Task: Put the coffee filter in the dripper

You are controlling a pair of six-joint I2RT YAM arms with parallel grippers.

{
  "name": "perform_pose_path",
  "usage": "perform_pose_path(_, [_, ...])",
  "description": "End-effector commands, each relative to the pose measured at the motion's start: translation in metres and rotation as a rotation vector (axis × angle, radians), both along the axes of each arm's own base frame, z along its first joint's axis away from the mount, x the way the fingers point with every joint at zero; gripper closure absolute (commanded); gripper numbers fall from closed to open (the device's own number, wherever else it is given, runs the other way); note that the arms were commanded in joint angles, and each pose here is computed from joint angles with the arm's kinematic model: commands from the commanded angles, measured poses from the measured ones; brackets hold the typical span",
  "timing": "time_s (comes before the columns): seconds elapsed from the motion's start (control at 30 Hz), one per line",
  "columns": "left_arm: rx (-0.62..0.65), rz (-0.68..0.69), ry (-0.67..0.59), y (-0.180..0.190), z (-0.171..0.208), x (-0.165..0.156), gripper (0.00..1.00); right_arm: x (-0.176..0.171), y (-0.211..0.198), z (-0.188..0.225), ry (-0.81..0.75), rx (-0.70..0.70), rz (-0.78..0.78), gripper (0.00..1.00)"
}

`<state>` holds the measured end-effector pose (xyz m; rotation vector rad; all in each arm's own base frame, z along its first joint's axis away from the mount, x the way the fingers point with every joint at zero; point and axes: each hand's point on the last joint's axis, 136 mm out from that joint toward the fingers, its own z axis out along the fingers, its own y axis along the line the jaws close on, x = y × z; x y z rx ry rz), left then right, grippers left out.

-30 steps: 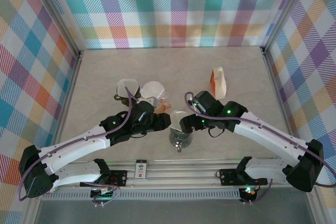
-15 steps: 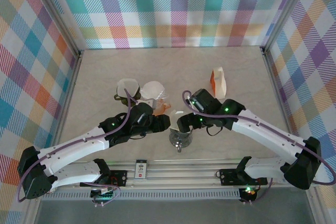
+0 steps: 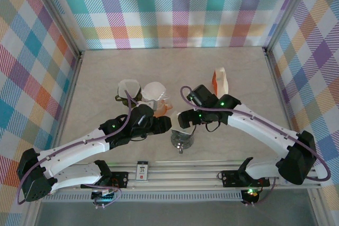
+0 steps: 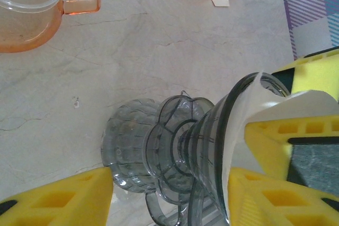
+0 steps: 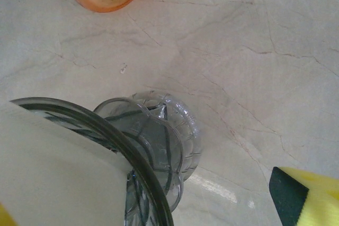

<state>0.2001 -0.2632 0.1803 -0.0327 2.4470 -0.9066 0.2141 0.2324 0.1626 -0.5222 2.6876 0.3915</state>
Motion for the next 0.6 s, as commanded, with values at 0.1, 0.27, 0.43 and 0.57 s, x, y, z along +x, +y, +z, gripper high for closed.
perform_pose_path(0.1, [-0.025,0.009,0.004,-0.003,-0.001,0.003,0.41,0.001,-0.003,-0.015,0.009,-0.038,0.007,0.03])
perform_pose_path(0.27, [-0.023,0.009,0.011,-0.002,-0.003,0.002,0.41,0.001,-0.003,-0.026,0.018,-0.052,0.008,0.03])
perform_pose_path(0.43, [-0.029,0.008,0.013,-0.004,-0.005,0.002,0.41,0.002,-0.004,-0.04,0.03,-0.074,0.003,0.03])
perform_pose_path(0.57, [-0.053,0.011,0.017,-0.007,-0.008,0.003,0.4,0.003,-0.004,-0.051,0.042,-0.082,-0.011,0.03])
